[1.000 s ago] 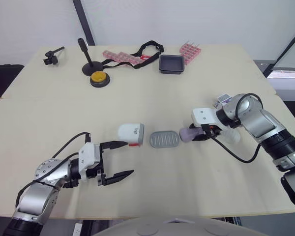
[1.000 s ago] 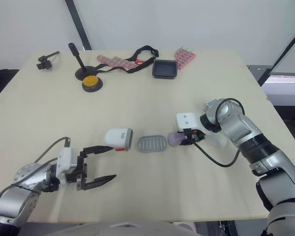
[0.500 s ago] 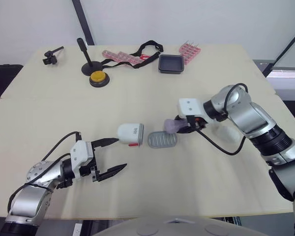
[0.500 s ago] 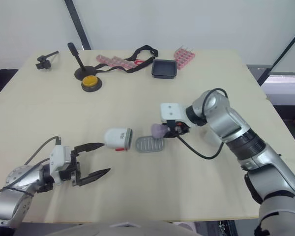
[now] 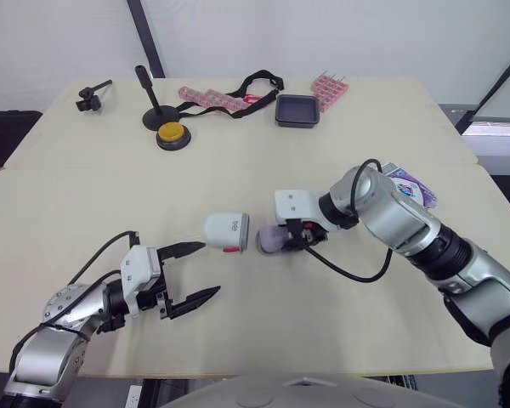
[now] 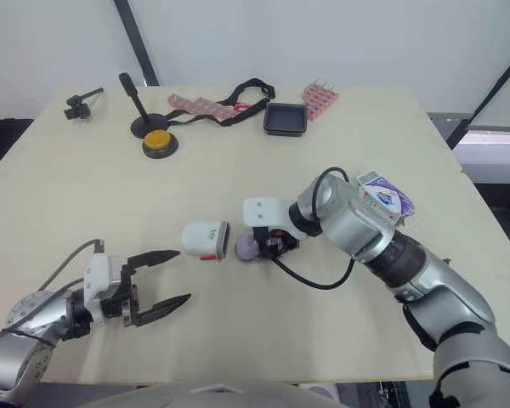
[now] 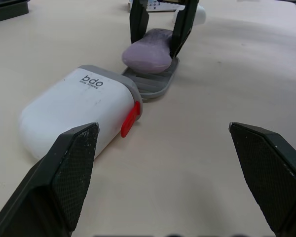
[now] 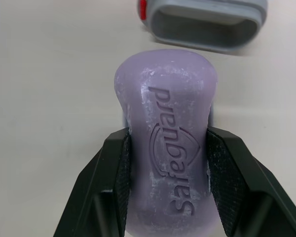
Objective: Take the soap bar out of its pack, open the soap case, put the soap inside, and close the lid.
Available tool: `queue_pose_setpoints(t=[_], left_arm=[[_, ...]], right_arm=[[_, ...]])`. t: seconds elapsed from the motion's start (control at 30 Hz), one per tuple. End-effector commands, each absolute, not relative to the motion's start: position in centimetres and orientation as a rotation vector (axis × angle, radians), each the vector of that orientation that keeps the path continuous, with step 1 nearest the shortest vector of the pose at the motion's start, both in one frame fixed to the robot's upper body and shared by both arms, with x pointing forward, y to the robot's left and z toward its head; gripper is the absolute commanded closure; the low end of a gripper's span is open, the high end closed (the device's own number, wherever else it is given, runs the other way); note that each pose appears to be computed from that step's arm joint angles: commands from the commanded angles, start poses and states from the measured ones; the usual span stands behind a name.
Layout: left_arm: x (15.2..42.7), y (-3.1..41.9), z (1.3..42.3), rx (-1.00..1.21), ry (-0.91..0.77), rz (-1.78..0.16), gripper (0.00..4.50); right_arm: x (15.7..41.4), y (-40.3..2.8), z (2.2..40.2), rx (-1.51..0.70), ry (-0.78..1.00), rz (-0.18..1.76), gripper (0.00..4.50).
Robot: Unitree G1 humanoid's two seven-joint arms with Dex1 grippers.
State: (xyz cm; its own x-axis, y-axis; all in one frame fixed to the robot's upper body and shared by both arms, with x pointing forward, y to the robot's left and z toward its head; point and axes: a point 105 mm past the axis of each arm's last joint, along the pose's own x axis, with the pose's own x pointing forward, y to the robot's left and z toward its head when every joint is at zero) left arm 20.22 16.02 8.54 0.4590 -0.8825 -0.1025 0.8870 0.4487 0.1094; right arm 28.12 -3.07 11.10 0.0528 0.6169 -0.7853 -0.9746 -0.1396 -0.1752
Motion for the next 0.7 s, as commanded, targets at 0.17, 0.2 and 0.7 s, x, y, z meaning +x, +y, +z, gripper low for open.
queue_pose_setpoints(t=[0.17,0.2,0.7], left_arm=[[20.2,15.9,9.4,0.172,0.004,-1.091,0.0],[20.2,15.9,9.3,0.173,0.004,-1.09,0.0],[22.2,15.4,10.0,0.228,-0.013,-1.131,0.0]], right_arm=[[28.3,-2.7,11.6,-0.915,0.509,1.489,1.74],[28.4,-2.7,11.6,-0.924,0.503,1.488,1.5],[27.8,-4.9,14.8,-0.642,0.322,1.444,0.05]])
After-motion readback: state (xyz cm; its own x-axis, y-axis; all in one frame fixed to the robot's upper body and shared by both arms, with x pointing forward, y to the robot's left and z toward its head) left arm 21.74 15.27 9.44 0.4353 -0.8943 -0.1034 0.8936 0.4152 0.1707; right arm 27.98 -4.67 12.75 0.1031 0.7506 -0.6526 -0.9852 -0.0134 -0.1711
